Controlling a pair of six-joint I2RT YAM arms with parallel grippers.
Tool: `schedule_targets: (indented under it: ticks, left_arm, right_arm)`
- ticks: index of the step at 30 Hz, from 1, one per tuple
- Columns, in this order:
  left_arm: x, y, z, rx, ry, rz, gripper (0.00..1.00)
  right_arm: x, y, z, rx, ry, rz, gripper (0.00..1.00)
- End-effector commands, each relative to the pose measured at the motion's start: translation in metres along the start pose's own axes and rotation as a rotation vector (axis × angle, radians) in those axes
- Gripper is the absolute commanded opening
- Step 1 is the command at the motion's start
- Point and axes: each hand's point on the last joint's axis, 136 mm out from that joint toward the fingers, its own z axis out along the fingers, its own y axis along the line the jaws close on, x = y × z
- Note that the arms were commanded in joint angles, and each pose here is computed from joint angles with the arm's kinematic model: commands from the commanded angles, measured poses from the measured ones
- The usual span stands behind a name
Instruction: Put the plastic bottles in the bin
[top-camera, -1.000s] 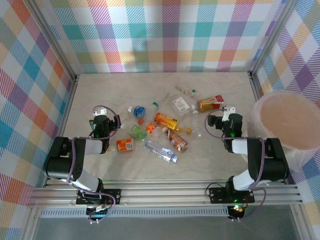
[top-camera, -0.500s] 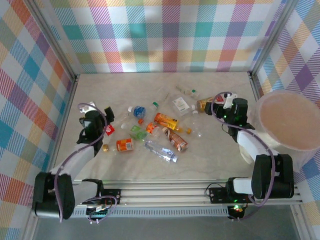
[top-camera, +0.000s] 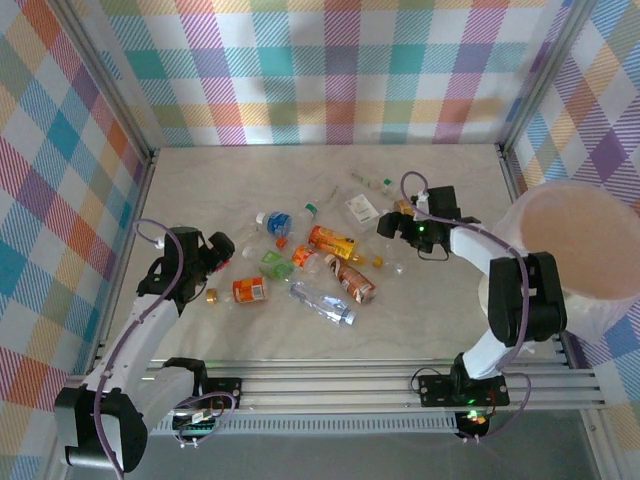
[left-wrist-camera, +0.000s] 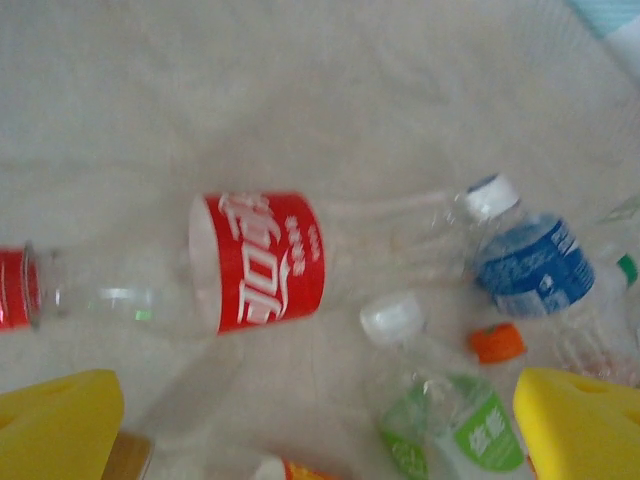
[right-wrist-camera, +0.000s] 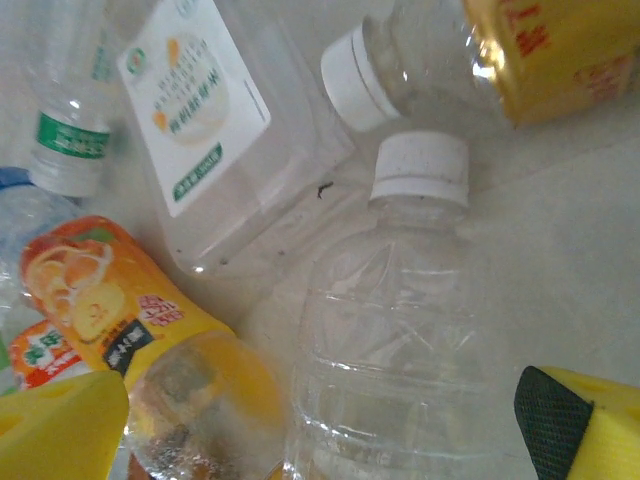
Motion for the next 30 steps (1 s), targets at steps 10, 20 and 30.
schedule_targets:
  ticks: [10, 20, 30]
  left_arm:
    - [0.025, -0.001, 0.001, 0.012, 0.122, -0.076, 1.00]
    - [0.030, -0.012, 0.002, 0.065, 0.142, -0.067, 1.00]
    - [0.027, -0.085, -0.015, 0.350, 0.154, 0.016, 1.00]
  right_arm:
    - [0.030, -0.030, 0.038, 0.210, 0.113, -0.005, 0.85]
    - [0.028, -0.032, 0.035, 0.222, 0.057, 0.013, 0.66]
    - [-0.006, 0.008, -0.024, 0.140, -0.147, -0.099, 0.49]
